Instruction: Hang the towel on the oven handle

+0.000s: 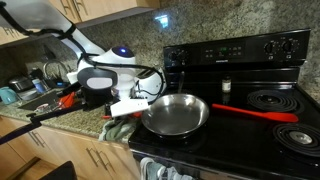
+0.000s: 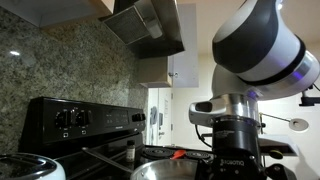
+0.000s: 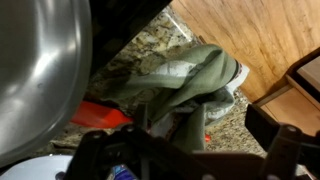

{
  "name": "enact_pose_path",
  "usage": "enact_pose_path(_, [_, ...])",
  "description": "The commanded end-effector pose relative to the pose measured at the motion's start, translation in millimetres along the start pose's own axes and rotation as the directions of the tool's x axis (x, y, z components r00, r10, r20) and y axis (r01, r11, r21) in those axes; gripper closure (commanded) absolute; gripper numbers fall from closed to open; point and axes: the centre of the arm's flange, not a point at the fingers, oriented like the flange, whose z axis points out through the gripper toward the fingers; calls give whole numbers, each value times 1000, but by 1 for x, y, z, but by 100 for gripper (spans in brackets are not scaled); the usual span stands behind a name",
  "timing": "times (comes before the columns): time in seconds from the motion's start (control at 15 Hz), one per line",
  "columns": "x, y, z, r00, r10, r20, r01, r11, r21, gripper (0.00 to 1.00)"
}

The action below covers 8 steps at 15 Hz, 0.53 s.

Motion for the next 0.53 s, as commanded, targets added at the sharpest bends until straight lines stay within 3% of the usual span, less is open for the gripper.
enact_pose_path(0.0, [23,5,4,1000,-8,-11,8,1000,-12,0])
enact_pose_path(0.47, [61,14,33,998,-57,11,57,998,30,0])
